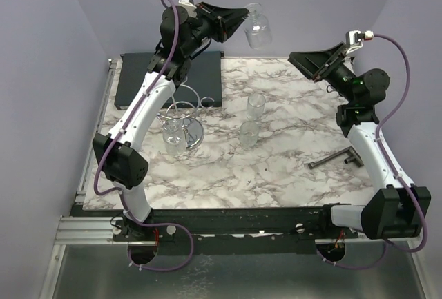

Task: Take the wine glass off the wine glass rack

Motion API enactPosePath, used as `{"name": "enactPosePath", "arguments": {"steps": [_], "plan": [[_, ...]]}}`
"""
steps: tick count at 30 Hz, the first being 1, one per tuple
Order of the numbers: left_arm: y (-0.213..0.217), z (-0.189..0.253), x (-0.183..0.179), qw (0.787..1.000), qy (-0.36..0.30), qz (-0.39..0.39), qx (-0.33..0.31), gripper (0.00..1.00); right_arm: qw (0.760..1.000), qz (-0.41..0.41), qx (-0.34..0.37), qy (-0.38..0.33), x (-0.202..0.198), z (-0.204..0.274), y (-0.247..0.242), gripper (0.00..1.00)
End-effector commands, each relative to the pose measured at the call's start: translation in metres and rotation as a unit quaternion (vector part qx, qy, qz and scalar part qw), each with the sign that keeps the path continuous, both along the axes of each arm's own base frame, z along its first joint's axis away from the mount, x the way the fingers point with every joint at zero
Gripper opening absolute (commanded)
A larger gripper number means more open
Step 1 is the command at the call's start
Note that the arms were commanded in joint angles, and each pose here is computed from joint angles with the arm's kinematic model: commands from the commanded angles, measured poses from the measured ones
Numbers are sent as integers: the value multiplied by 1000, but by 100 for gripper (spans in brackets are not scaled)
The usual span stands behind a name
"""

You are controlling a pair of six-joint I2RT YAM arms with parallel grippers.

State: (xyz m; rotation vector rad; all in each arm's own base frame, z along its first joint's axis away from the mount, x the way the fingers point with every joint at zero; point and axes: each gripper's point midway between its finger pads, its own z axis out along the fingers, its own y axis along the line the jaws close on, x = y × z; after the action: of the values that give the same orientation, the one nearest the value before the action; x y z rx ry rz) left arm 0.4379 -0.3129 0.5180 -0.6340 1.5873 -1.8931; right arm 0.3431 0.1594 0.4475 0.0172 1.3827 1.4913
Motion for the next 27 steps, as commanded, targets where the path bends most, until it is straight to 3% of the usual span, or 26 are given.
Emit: {"name": "enactPosePath", "arguments": {"steps": [1, 27], "plan": [[15, 77, -45, 993, -63, -12, -103, 0, 999, 20, 9, -30, 0, 3, 9, 99], [-2, 68, -62, 982, -27, -57, -179, 0, 989, 73, 93, -85, 14, 24, 29, 95]]}}
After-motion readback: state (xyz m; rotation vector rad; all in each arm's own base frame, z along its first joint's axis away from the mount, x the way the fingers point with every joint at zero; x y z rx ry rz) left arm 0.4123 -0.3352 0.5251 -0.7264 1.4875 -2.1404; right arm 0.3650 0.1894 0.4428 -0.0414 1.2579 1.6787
